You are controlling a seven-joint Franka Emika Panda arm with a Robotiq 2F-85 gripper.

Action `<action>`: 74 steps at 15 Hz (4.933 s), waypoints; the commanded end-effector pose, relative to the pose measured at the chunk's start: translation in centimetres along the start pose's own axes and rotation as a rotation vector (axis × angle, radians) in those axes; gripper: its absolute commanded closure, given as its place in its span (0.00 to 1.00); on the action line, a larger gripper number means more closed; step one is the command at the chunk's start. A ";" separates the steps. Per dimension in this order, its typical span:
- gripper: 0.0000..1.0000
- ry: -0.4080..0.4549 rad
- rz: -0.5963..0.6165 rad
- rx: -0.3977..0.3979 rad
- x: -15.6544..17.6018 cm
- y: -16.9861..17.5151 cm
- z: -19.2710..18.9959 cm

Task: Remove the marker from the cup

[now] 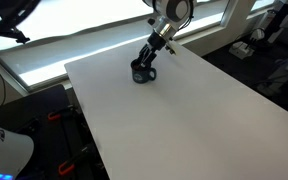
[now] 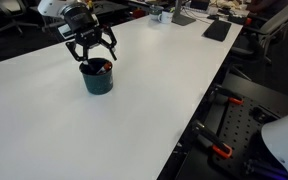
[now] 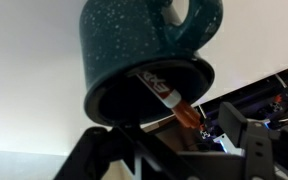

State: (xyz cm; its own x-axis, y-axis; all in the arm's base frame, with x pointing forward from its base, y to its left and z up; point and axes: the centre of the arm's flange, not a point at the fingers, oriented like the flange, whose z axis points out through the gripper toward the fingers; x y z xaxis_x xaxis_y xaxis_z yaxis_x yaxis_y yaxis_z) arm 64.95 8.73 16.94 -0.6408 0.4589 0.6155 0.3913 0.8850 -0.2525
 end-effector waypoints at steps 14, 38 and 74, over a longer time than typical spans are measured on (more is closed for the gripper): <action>0.95 0.018 -0.013 0.011 0.6 0.7 0.2; 0.96 -0.207 0.124 -0.176 12.7 -3.9 -12.8; 0.77 0.015 0.415 -0.194 2.5 -13.5 5.9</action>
State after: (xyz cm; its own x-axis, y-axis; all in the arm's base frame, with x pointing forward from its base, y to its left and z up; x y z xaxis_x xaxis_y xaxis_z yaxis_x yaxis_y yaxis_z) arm 54.20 -1.60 17.44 -0.3946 0.7691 0.5027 0.7304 0.5945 -0.3362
